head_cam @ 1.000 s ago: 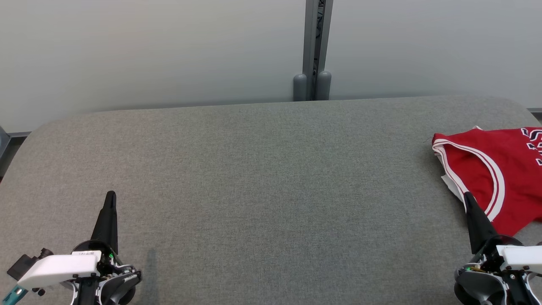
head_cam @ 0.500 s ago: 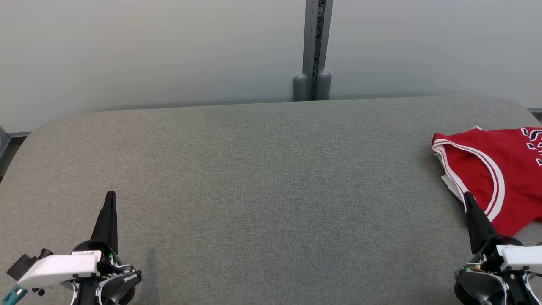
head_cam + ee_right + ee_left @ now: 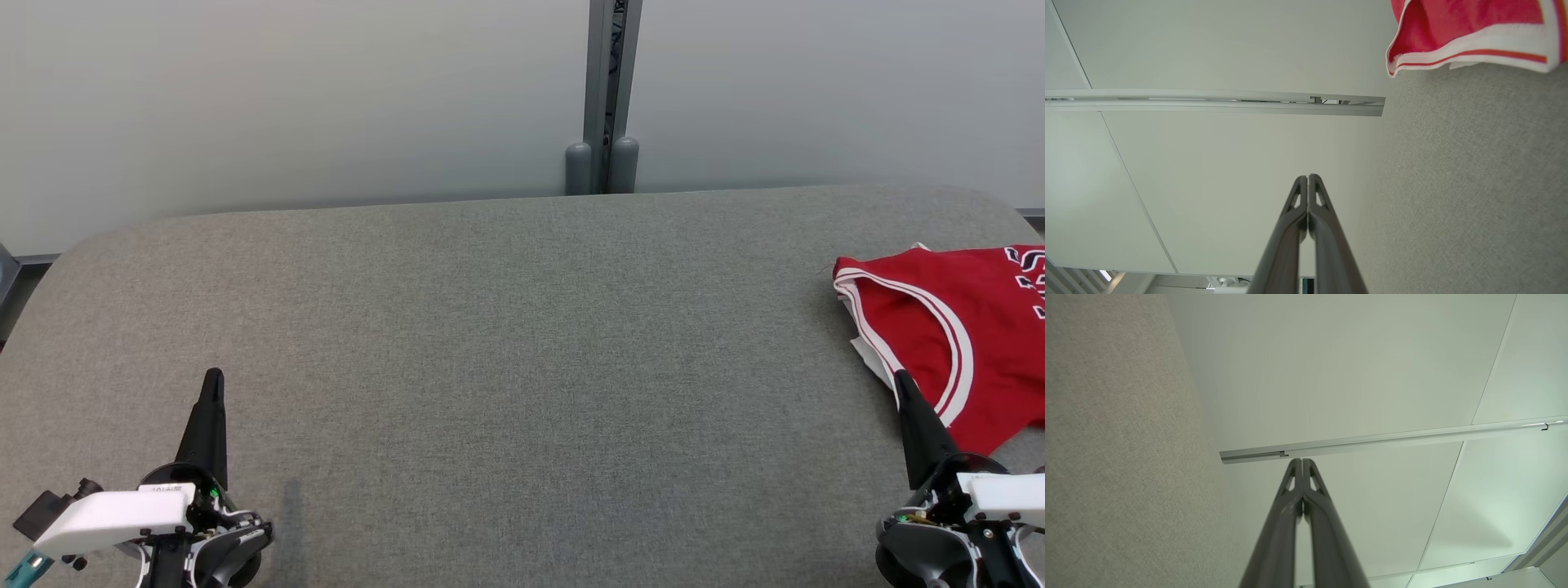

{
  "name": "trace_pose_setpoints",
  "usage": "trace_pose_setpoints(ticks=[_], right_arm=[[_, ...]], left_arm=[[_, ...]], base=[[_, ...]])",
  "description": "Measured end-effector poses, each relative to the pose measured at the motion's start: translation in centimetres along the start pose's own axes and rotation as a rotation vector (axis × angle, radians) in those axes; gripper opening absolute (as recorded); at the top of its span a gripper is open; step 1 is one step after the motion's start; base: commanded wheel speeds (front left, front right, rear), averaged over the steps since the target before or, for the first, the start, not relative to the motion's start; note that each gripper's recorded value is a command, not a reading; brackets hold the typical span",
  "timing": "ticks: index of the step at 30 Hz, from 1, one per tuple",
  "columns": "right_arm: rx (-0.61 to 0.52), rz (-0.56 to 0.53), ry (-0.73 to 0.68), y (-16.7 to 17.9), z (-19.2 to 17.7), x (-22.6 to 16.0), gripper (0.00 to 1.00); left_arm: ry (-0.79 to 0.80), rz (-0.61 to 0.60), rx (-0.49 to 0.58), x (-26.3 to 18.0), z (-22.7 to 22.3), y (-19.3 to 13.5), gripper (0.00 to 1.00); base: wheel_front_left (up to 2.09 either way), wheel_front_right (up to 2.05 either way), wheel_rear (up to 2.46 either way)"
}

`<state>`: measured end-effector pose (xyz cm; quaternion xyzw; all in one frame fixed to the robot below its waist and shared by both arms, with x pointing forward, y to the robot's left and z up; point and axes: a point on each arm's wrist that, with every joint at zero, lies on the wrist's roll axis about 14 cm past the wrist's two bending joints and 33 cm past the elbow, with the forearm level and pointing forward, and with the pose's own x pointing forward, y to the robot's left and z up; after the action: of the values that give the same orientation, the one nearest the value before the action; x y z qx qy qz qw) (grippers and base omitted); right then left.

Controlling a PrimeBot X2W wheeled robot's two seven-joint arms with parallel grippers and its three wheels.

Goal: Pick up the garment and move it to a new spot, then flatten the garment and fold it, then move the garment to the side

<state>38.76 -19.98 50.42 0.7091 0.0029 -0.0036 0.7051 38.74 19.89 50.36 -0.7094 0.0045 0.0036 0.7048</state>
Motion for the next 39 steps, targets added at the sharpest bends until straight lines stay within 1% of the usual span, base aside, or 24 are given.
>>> trace_pose_setpoints(ticks=[39], right_arm=[[0.000, 0.000, 0.000, 0.00, 0.00, 0.00, 0.00]], left_arm=[[0.000, 0.000, 0.000, 0.00, 0.00, -0.01, 0.00]], base=[[0.00, 0.00, 0.00]])
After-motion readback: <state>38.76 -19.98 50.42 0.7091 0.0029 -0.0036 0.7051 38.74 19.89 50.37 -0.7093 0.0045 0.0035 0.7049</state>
